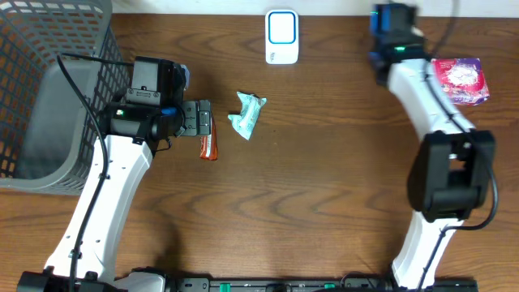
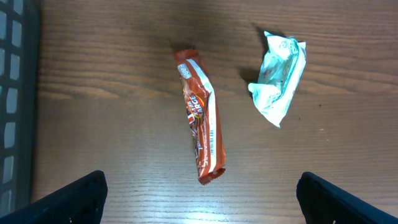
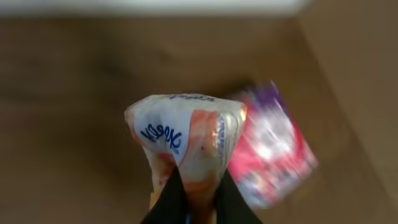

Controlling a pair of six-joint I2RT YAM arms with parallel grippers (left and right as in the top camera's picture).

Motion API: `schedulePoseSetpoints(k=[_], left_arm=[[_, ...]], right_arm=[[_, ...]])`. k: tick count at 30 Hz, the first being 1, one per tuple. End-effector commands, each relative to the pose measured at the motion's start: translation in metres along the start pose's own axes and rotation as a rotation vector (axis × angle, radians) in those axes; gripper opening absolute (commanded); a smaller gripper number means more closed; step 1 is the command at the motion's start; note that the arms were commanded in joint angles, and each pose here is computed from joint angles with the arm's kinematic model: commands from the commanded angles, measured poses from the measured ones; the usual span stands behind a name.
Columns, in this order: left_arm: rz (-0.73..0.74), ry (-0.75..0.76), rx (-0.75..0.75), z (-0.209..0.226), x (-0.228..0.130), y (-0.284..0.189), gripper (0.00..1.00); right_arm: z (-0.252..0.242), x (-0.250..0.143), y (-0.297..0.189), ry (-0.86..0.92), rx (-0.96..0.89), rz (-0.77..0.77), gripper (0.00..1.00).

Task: Scan the item barcode
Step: 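Carry the orange-white package right and drop it beside the purple package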

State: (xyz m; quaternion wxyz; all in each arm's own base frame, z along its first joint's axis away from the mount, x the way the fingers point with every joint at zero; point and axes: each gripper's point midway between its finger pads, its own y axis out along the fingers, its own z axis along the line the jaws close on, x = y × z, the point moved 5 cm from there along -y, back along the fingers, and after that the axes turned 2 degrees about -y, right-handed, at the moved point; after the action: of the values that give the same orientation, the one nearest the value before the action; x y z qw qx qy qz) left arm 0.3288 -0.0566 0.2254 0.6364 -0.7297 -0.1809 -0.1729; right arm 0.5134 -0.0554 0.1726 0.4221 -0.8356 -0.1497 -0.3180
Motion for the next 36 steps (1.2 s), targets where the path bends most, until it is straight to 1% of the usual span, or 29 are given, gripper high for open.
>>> schedulePoseSetpoints(k=[1, 5, 11, 14, 17, 24, 26, 28, 33, 36], left_arm=[[0.000, -0.005, 0.010, 0.001, 0.001, 0.001, 0.98], [0.000, -0.005, 0.010, 0.001, 0.001, 0.001, 0.98], [0.000, -0.005, 0.010, 0.001, 0.001, 0.001, 0.98], [0.000, -0.005, 0.010, 0.001, 0.001, 0.001, 0.98], [0.001, -0.005, 0.010, 0.001, 0.000, 0.001, 0.98], [0.000, -0.005, 0.010, 0.001, 0.001, 0.001, 0.98], [0.000, -0.005, 0.010, 0.001, 0.001, 0.001, 0.98], [0.000, -0.005, 0.010, 0.001, 0.001, 0.001, 0.98], [0.000, -0.005, 0.010, 0.001, 0.001, 0.001, 0.98], [0.000, -0.005, 0.010, 0.001, 0.001, 0.001, 0.98]], right_arm=[[-0.027, -0.014, 0.026, 0.133, 0.017, 0.084, 0.01], [-0.054, -0.028, 0.054, 0.215, 0.155, 0.166, 0.01], [-0.097, -0.038, 0.079, 0.340, 0.231, 0.201, 0.01], [-0.117, -0.045, 0.088, 0.381, 0.204, 0.220, 0.01], [-0.140, -0.059, 0.094, 0.447, 0.138, 0.268, 0.01], [-0.186, -0.109, 0.098, 0.773, -0.034, 0.467, 0.01], [-0.192, -0.118, 0.097, 0.844, -0.059, 0.508, 0.02], [-0.192, -0.125, 0.098, 0.885, -0.037, 0.536, 0.01], [-0.171, -0.133, 0.104, 0.912, 0.082, 0.569, 0.01], [-0.156, -0.138, 0.108, 0.910, 0.124, 0.570, 0.01]])
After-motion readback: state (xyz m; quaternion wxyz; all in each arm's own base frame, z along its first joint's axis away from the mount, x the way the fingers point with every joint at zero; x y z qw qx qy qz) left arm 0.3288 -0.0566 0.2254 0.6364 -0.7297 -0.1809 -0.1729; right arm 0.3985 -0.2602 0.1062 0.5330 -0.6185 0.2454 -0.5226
